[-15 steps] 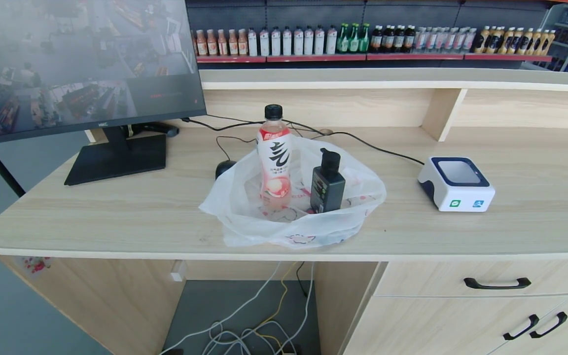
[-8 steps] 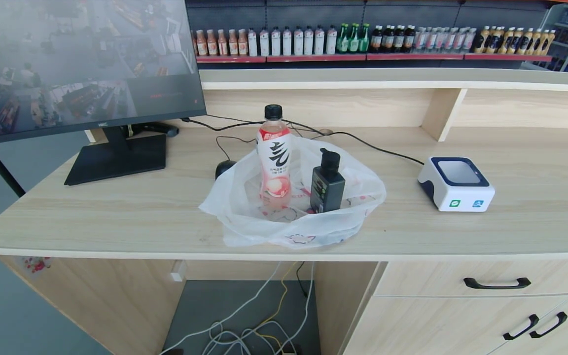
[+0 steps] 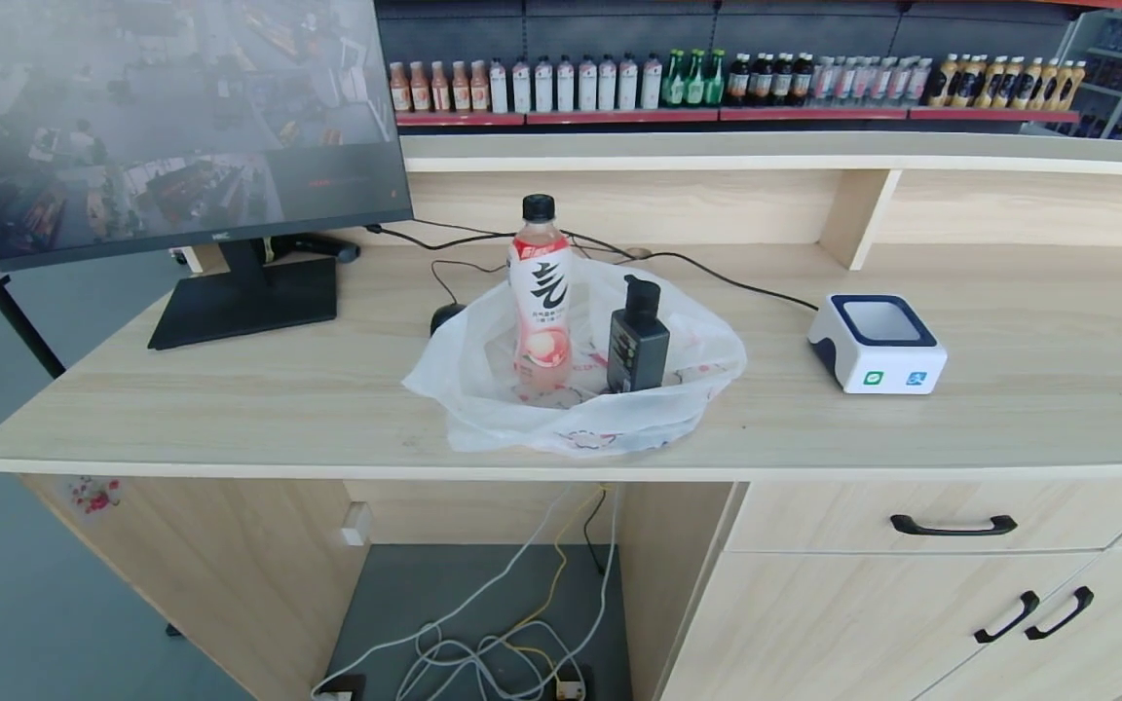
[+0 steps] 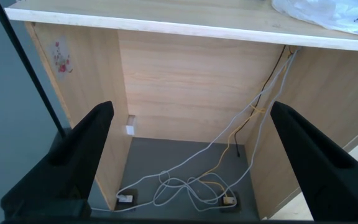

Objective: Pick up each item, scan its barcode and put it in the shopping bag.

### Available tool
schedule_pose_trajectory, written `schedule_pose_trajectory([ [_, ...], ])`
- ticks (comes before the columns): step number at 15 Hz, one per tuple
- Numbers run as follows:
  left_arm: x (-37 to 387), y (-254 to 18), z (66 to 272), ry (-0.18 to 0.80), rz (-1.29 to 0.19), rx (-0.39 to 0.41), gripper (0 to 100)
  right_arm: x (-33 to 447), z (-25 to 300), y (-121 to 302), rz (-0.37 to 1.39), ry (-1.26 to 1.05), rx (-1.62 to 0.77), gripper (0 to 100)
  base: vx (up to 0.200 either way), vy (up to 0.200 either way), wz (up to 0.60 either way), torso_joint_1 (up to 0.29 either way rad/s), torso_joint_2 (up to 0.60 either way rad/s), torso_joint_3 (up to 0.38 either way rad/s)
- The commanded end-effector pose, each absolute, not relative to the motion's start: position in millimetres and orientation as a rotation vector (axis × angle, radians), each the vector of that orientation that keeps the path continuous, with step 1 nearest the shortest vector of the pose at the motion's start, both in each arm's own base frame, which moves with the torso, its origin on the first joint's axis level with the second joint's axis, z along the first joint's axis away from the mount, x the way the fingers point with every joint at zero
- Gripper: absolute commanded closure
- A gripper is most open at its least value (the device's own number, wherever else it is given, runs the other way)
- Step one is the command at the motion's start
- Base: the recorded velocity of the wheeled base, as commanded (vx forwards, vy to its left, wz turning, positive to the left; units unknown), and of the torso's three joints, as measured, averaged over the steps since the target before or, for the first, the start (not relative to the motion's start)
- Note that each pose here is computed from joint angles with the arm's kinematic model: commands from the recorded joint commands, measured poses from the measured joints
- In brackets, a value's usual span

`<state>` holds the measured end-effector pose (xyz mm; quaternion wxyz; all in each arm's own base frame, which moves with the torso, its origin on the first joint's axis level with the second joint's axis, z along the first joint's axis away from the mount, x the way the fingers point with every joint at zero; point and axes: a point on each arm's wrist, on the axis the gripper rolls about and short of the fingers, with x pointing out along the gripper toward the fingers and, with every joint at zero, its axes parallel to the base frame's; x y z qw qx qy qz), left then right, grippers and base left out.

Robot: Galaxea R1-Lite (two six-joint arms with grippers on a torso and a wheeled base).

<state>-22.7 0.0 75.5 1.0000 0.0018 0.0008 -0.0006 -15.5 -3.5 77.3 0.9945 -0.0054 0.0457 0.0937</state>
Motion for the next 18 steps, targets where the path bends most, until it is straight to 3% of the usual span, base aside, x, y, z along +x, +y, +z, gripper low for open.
schedule_pose_trajectory([
  [1, -22.7, 0.0, 75.5, 0.002, -0.002, 0.005, 0, -15.3, 77.1, -3.5, 0.188, 0.096, 0.0, 0, 0.0, 0.0, 0.0, 0.0, 0.0, 0.0],
  [18, -22.7, 0.0, 75.5, 0.002, -0.002, 0.005, 0, -15.3, 77.3, -3.5, 0.188, 0.094, 0.0, 0, 0.0, -0.2, 0.0, 0.005, 0.01, 0.001],
])
